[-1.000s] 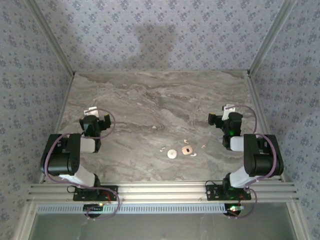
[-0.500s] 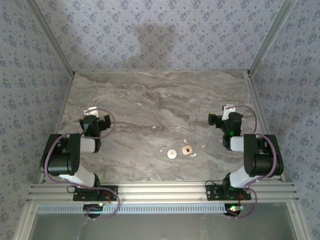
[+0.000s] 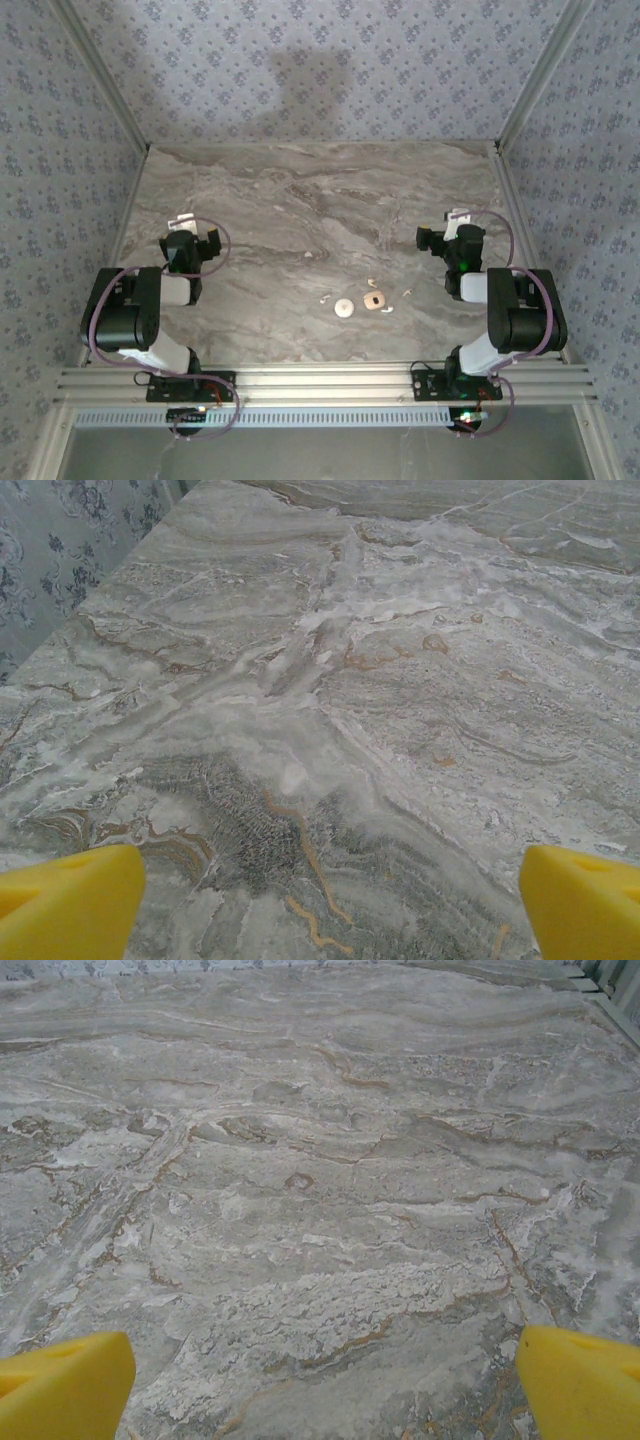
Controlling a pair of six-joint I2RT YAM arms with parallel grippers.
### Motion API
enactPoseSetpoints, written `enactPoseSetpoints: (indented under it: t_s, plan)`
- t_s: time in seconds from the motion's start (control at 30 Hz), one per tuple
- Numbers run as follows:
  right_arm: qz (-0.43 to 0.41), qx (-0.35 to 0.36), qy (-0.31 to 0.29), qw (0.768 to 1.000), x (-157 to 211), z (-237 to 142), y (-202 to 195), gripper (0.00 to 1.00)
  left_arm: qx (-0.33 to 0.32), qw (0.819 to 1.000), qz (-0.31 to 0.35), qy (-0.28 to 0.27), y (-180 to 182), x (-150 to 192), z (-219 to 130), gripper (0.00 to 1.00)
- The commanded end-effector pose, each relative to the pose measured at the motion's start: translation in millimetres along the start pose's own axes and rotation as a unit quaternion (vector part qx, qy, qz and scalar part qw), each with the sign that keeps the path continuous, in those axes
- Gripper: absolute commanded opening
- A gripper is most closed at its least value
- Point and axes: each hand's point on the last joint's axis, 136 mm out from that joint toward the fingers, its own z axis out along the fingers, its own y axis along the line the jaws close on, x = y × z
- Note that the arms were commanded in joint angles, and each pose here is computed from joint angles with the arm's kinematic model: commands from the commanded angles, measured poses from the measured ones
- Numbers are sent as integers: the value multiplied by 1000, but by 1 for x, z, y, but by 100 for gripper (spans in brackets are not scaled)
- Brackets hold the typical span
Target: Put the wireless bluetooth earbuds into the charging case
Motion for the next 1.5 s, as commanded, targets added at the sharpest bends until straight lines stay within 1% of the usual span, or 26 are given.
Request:
enactPoseSetpoints:
  t_s: [0.0, 0.13, 0.23, 0.3, 0.4, 0.47, 0.63, 0.77, 0.8, 0.93, 1.07, 1.17, 1.3, 1.47]
  plan:
    - [-7, 11, 4, 1000, -17, -3, -2, 100, 16, 1000, 5, -20, -8, -25, 0, 91]
    - [5, 1, 57, 998, -40, -17, 5, 100, 29, 998, 42, 21, -23, -37, 0, 85]
    - [1, -19, 111, 994, -57, -34, 19, 100, 53, 995, 64, 48, -43, -53, -11, 82]
    - [-3, -37, 157, 987, -61, -49, 32, 100, 86, 992, 71, 56, -60, -63, -23, 82]
    - [-9, -66, 222, 973, -62, -74, 53, 100, 147, 983, 64, 89, -88, -67, -44, 78]
    - [0, -81, 273, 959, -53, -95, 69, 100, 176, 976, 51, 115, -102, -67, -59, 77]
    - [23, -91, 355, 930, -23, -138, 102, 100, 218, 961, 5, 173, -119, -52, -85, 75]
    - [38, -110, 406, 906, 12, -160, 137, 100, 219, 952, -1, 214, -121, -31, -90, 74]
    - [38, -116, 418, 900, 21, -164, 145, 98, 214, 951, -1, 222, -120, -27, -90, 74]
    - [22, -120, 458, 880, 52, -168, 166, 90, 205, 949, -1, 241, -118, -15, -87, 74]
    - [-10, -104, 498, 861, 77, -162, 171, 80, 208, 944, -4, 255, -122, -9, -84, 74]
    - [-35, -98, 515, 851, 90, -159, 177, 80, 208, 944, -3, 255, -125, -10, -84, 74]
    - [-62, -98, 530, 840, 103, -153, 185, 83, 203, 944, -4, 259, -125, -8, -83, 74]
    - [-87, -95, 538, 833, 110, -147, 186, 83, 201, 943, -3, 265, -125, -5, -82, 74]
